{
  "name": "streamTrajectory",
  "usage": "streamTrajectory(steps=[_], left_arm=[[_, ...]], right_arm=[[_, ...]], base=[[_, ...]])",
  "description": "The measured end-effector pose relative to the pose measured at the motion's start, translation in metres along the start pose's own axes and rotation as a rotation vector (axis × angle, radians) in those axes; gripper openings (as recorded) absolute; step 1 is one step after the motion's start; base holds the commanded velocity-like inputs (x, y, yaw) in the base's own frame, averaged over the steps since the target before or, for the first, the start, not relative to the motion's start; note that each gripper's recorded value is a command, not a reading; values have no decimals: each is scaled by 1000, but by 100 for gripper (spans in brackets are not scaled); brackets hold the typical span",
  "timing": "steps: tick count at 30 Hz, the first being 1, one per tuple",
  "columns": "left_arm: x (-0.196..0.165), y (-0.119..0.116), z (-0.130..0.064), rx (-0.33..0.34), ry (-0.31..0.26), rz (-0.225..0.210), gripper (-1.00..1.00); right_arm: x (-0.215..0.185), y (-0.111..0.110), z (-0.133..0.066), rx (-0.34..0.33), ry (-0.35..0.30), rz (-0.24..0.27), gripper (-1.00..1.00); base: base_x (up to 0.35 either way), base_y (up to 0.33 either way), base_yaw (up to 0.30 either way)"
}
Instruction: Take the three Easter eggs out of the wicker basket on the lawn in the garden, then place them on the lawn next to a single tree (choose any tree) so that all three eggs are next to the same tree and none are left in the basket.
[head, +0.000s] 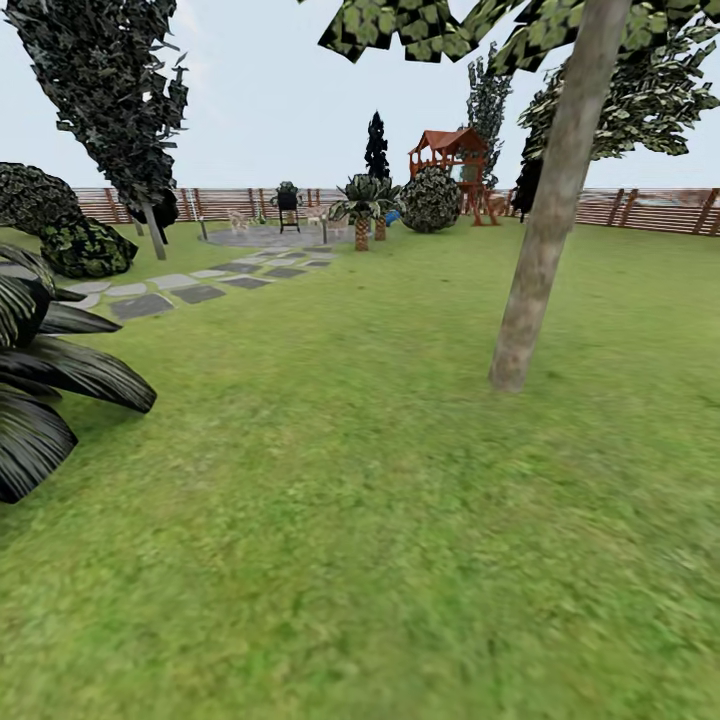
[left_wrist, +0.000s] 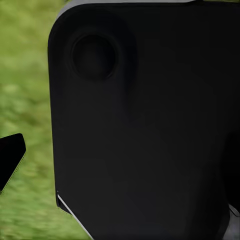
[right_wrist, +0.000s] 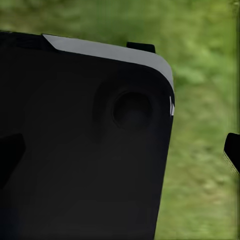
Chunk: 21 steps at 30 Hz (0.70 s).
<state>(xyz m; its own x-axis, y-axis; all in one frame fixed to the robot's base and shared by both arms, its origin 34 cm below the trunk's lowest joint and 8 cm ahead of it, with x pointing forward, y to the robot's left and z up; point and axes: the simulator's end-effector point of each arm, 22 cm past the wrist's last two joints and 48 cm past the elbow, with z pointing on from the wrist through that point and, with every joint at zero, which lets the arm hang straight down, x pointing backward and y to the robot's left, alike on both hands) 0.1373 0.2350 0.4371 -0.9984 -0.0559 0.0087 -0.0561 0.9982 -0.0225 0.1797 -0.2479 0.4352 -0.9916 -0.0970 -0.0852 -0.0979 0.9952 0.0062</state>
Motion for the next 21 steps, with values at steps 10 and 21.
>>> streamTrajectory(steps=[10,21], left_arm=[[0,0,0,0,0,0,100],[0,0,0,1,-1,0,100]], right_arm=[[0,0,0,2,1,0,100],[0,0,0,0,1,0,100]], base=[[323,0,0],[323,70,-71]])
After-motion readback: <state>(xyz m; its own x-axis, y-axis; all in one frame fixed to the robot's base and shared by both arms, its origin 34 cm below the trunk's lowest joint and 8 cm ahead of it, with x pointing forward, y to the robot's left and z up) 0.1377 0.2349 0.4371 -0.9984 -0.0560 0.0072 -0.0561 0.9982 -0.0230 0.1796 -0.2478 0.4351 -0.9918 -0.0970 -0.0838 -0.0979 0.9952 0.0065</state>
